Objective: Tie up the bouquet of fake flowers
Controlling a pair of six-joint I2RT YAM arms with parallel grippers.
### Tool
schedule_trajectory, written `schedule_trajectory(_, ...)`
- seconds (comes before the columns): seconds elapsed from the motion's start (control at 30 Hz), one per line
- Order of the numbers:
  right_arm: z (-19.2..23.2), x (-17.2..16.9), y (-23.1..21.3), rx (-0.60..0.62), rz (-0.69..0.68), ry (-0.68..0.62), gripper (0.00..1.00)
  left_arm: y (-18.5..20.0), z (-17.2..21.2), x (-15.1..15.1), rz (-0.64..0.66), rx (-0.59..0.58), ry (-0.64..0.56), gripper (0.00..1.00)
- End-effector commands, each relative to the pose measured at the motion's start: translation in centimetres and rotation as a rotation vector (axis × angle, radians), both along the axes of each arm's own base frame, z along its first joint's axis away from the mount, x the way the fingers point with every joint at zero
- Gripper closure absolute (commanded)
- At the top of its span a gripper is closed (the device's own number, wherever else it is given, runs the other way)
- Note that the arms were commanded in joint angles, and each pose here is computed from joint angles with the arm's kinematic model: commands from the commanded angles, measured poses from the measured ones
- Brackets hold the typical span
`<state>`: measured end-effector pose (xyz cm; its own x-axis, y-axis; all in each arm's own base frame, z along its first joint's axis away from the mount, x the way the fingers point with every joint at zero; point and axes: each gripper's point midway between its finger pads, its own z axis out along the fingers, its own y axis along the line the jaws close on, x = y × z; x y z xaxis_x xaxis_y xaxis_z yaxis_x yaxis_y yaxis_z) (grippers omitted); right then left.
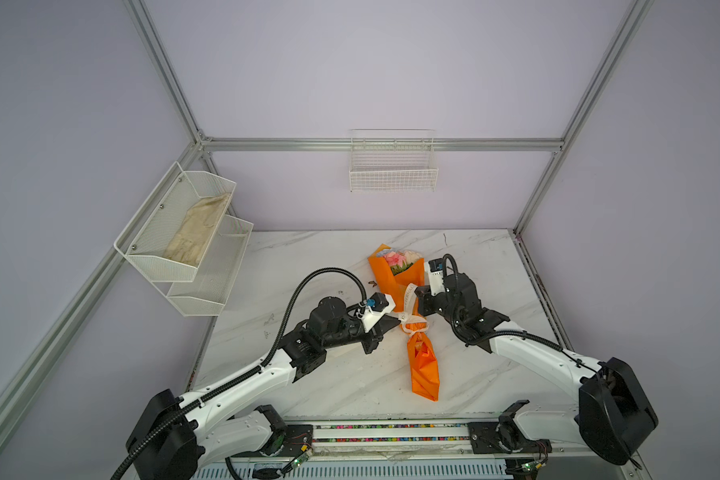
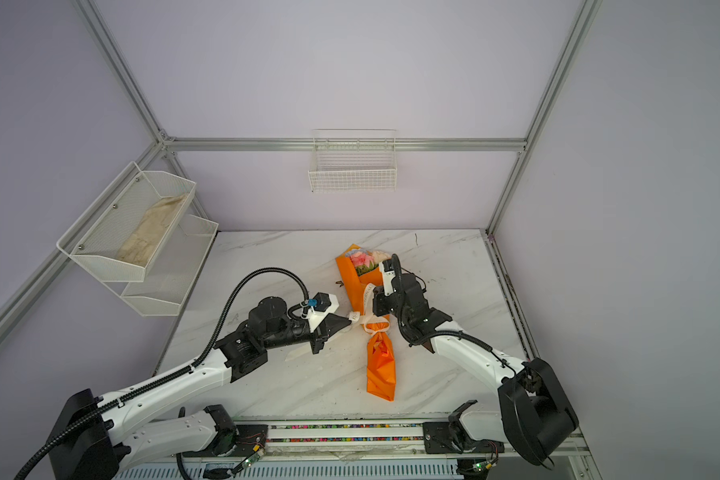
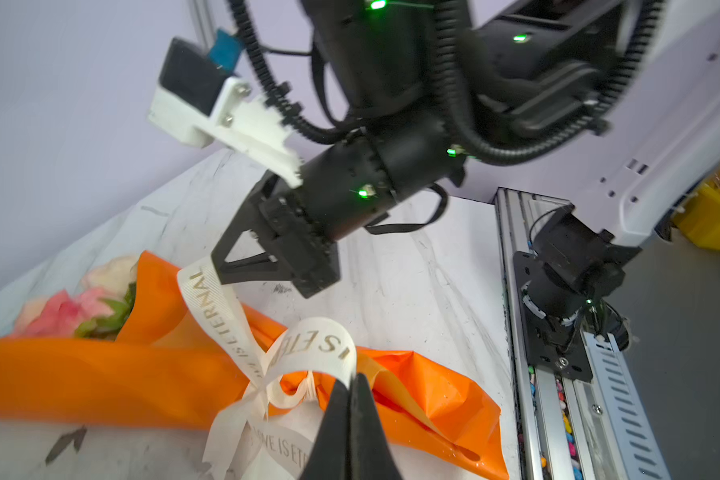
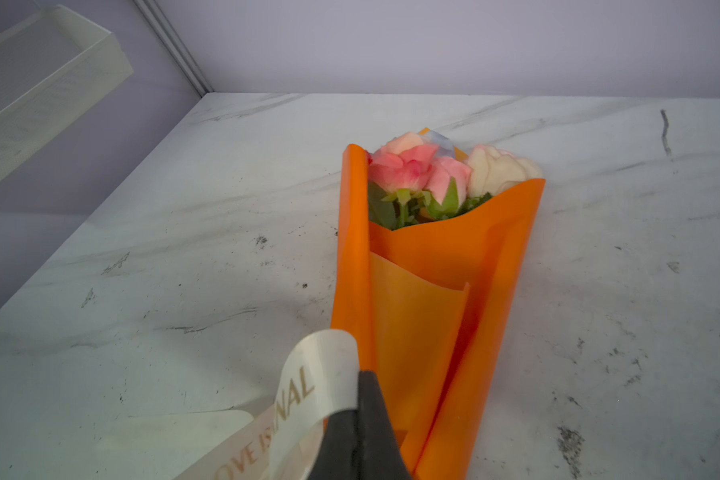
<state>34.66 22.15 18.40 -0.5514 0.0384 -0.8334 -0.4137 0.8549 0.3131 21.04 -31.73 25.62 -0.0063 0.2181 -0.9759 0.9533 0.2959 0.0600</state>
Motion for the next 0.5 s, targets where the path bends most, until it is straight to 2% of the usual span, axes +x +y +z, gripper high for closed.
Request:
schedule_trajectory(0.0,-0.1,-1.4,2.0,0.099,0.121,0.1,1.0,-1.8,2.0,-2.5,-0.213,0.005,-0.251,1.0)
schedule_trajectory(0.13,-0.6,-1.4,2.8,0.078,0.167,0.128,1.0,-5.3,0.9,-4.4,-0.381,0.113,-0.263,1.0)
schedule_trajectory(0.23,-0.5,-1.5,2.9,0.079,0.179,0.119,1.0,-7.7,0.1,-5.3,-0.456,0.196,-0.302,1.0)
schedule_trajectory(0.47,-0.6,-1.8,3.1,0.073,0.204,0.117,1.0,-11.3,1.0,-6.5,-0.558,0.189,-0.387,0.97)
